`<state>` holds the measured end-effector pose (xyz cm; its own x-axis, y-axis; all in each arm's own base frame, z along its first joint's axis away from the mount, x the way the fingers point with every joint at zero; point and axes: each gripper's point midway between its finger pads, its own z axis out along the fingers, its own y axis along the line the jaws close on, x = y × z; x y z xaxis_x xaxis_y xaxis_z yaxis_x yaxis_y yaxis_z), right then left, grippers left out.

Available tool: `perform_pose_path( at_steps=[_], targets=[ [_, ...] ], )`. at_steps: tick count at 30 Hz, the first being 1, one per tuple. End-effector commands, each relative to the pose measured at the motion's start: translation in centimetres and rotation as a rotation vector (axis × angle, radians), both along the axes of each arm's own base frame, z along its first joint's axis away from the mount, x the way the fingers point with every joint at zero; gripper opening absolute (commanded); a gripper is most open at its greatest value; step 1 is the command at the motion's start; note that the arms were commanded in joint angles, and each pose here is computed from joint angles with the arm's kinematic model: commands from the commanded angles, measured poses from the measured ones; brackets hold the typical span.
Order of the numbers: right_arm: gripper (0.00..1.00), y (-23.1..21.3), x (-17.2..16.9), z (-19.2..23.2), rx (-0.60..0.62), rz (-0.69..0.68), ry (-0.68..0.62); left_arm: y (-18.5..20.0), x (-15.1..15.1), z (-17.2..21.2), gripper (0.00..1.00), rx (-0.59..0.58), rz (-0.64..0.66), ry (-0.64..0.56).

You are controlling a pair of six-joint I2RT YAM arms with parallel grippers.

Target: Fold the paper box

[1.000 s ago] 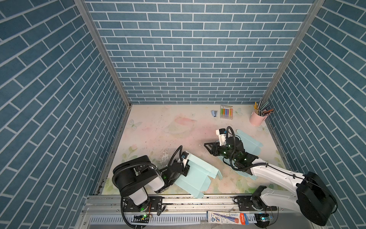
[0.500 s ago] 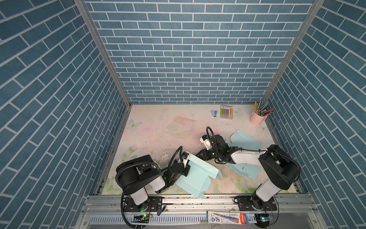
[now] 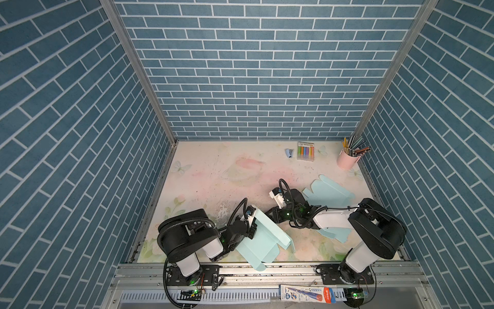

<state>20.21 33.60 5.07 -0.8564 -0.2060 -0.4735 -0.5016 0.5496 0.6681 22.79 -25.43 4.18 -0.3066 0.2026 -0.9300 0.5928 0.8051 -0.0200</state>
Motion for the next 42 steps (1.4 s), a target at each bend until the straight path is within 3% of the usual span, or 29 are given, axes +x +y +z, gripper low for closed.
perform_pose_path(
  at_steps=[1, 13, 17, 33, 42],
  targets=[
    [0.26, 0.3, -3.5, 0.1, 0.043, 0.093, 0.111, -0.1, 0.4, 0.3, 0.14, -0.009, 0.017, -0.005],
    [0.26, -2.5, -0.6, 0.3, 0.019, -0.024, 0.062, -0.3, -1.0, 1.0, 0.19, -0.037, -0.032, 0.016],
    [0.26, -2.5, -0.6, 0.2, 0.022, -0.026, 0.061, -0.5, -1.2, 1.2, 0.24, -0.041, -0.043, 0.016],
    [0.25, -2.1, -0.5, 1.0, 0.046, -0.018, 0.049, -1.4, -0.6, 3.4, 0.24, -0.061, -0.050, -0.032],
    [0.25, -0.9, -1.6, 1.9, 0.054, 0.015, 0.032, -1.3, -0.4, 3.7, 0.04, -0.065, -0.037, -0.037]
  ],
)
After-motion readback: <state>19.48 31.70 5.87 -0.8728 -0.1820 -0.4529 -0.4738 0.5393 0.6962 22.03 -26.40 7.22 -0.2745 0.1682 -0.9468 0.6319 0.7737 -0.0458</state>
